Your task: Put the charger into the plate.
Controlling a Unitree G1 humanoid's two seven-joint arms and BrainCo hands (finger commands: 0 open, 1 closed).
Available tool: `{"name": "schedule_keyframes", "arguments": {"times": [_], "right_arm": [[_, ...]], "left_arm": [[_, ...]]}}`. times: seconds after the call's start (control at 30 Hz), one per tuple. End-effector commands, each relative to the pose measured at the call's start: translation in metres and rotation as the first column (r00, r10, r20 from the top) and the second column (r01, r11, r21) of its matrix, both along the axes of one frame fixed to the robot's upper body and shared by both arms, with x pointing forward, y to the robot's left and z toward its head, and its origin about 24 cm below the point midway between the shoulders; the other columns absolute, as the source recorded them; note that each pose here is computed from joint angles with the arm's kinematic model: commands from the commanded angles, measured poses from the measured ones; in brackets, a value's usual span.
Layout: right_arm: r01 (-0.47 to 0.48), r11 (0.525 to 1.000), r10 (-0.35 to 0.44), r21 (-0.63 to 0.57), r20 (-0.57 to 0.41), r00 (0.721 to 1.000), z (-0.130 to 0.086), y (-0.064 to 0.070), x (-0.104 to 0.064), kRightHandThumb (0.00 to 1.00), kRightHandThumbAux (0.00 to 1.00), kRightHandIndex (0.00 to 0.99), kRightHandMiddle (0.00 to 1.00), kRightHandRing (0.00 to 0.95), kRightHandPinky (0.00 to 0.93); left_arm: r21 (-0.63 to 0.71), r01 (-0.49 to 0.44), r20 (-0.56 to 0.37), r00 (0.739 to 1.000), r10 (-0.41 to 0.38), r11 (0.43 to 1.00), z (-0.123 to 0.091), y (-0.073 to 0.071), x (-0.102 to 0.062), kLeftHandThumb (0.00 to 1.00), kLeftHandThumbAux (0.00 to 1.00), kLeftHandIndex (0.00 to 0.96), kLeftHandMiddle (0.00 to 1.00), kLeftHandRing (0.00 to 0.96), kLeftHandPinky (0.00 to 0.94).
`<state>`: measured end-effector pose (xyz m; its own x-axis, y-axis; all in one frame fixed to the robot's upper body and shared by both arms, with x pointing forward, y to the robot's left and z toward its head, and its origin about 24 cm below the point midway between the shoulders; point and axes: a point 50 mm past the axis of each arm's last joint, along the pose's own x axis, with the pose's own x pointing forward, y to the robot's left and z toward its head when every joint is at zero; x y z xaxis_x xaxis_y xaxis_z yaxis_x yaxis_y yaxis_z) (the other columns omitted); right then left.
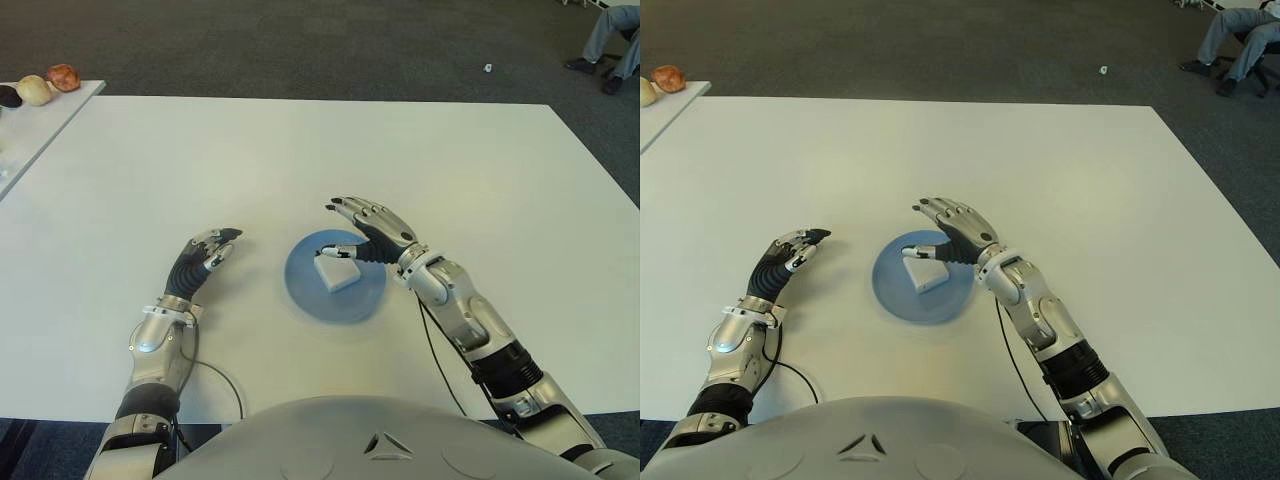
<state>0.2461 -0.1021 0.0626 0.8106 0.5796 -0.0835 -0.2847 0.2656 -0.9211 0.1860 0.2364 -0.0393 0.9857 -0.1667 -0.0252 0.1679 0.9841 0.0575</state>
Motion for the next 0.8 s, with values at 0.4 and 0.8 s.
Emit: {"name": "schedule_keyframes", "arguments": {"times": [0.4,0.8], "right_arm": [[0.159,0.973,-0.164,0.168,0.017,0.986,0.005,-0.026,-0.004,0.234,0.151,0.000,0.000,0.000,0.000],[0.379,0.817,-0.418,0.434,-0.007,0.908,0.004,-0.057,-0.001,0.152,0.227,0.000,0.000,0.000,0.000]], "left_arm": [[-0.088,-0.030,-0.249,0.968,0.007,0.996,-0.048,-0.024,-0.047,0.048,0.534,0.342,0.301,0.229,0.106],[-0.104,-0.040,-0.276,0.961,0.010,0.994,-0.050,-0.023,-0.048,0.072,0.529,0.362,0.310,0.235,0.069]]}}
